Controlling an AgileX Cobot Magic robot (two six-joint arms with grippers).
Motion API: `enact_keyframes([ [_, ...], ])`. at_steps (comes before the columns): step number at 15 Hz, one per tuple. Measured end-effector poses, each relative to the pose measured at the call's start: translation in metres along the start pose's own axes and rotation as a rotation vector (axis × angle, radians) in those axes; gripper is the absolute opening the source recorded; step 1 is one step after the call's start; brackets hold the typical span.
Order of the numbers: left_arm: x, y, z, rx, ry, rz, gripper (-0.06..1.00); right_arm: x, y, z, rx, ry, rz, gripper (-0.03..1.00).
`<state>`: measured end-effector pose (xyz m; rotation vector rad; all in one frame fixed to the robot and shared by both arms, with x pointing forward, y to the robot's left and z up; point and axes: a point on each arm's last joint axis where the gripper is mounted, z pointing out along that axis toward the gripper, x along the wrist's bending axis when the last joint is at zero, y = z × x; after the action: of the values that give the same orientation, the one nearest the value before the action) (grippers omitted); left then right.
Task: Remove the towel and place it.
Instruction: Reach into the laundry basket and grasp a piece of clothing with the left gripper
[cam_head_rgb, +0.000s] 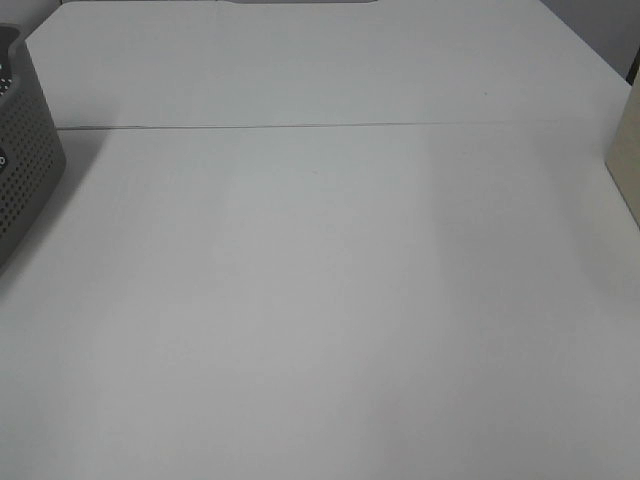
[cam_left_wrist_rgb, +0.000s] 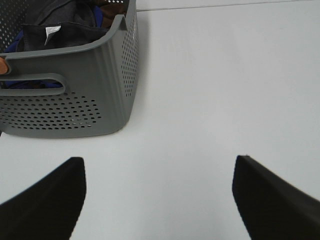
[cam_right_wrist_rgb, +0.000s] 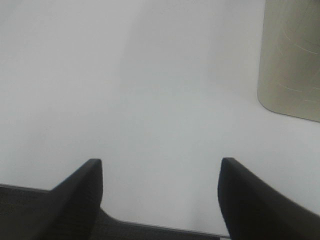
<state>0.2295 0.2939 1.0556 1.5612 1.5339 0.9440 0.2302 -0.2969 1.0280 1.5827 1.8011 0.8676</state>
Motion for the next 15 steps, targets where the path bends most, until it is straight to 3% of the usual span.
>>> enact_keyframes([
  [9, 0.0, 0.0, 0.0, -0.001, 0.0, 0.0, 0.76, 0.0, 0.0, 0.0, 0.0, 0.0, 0.0, 0.64],
  [15, 0.002, 0.015, -0.013, -0.11, 0.034, 0.018, 0.76, 0.0, 0.0, 0.0, 0.0, 0.0, 0.0, 0.64],
])
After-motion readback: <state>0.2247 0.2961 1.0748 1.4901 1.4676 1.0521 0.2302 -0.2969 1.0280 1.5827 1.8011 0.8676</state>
